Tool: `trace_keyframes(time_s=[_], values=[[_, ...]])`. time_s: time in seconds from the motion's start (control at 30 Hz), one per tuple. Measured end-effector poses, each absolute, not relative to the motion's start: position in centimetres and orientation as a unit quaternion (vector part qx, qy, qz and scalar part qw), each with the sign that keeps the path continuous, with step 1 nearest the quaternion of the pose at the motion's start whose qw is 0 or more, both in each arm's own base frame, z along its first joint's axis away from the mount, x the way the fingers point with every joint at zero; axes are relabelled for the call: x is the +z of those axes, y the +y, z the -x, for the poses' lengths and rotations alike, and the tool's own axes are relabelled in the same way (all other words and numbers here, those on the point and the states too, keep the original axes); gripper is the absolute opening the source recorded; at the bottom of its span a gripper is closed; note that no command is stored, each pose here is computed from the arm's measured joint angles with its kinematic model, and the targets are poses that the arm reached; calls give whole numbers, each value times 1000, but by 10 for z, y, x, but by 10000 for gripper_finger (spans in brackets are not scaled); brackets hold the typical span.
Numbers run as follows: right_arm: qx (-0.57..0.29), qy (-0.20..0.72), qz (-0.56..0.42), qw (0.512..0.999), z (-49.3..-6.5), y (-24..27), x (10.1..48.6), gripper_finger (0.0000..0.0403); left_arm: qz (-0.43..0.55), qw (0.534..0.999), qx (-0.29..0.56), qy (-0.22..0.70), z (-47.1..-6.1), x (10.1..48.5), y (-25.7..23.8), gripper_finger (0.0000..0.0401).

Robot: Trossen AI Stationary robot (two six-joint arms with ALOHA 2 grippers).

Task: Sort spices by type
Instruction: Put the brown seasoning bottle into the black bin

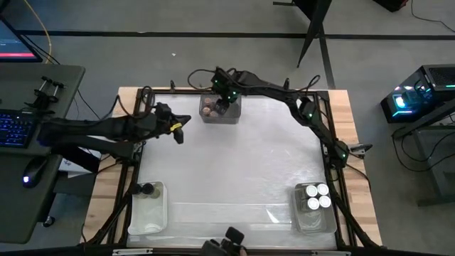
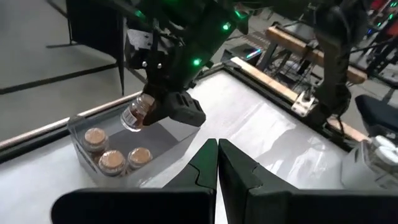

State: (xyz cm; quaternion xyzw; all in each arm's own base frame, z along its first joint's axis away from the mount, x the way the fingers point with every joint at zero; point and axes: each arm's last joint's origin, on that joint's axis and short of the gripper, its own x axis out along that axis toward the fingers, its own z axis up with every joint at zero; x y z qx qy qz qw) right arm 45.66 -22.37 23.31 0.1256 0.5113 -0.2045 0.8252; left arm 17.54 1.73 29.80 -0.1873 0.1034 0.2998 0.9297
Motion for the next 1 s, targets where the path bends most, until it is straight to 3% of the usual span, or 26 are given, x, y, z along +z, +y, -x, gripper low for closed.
trace_keyframes(time_s=[0.2, 0.5, 0.67, 1.0], values=[[-226, 521, -184, 802, -457, -226, 211, 172, 179, 929, 299, 126, -183, 291, 17, 0], [-269, 486, -261, 790, -460, -226, 211, 185, 151, 934, 289, 146, -187, 288, 17, 0], [-270, 483, -282, 784, -461, -226, 209, 215, 145, 935, 288, 148, -187, 288, 17, 0], [-272, 475, -295, 783, -467, -228, 197, 222, 144, 938, 275, 156, -187, 287, 16, 0]])
